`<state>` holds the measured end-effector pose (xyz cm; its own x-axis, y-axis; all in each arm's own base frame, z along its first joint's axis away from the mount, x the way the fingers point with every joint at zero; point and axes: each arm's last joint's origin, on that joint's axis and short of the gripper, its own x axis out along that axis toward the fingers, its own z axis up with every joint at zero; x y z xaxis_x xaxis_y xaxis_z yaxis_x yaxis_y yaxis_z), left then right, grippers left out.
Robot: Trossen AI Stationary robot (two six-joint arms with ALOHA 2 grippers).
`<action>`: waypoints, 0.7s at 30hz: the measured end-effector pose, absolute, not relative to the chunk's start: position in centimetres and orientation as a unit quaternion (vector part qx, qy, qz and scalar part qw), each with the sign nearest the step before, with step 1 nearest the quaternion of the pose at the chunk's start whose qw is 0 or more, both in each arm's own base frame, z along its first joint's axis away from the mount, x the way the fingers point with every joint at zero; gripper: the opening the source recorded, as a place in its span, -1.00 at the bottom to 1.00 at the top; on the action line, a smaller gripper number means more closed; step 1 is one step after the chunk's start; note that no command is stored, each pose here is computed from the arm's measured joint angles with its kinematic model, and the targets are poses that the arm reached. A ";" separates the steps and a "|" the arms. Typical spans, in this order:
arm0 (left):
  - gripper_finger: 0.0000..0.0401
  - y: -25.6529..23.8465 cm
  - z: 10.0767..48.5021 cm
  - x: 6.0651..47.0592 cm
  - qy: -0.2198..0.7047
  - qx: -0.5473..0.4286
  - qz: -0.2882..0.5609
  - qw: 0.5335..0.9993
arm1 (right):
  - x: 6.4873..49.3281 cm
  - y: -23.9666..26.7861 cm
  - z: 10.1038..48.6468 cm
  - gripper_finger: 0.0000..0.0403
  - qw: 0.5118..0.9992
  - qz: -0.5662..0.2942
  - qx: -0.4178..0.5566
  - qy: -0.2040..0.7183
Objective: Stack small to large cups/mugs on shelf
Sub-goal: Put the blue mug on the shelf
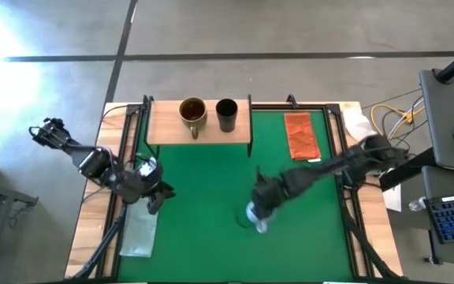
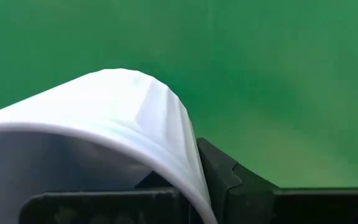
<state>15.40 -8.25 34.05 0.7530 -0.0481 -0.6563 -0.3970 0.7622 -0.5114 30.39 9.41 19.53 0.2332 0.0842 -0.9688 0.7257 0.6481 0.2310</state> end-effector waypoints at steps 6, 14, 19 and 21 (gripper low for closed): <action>-0.48 -10.0 30.9 14.4 0.326 -0.360 0.145 0.862 | 37.0 4.5 21.5 -0.93 0.754 -0.187 0.324 0.540; -0.48 -11.4 28.4 14.3 0.277 -0.413 0.155 0.854 | 45.2 4.1 20.3 -0.92 0.766 -0.112 0.270 0.573; -0.48 -11.4 28.1 14.2 0.273 -0.416 0.166 0.852 | 48.4 4.2 21.3 -0.73 0.783 -0.088 0.241 0.566; -0.48 -11.3 27.5 14.1 0.275 -0.421 0.176 0.846 | 49.2 4.3 21.6 -0.60 0.785 -0.084 0.237 0.566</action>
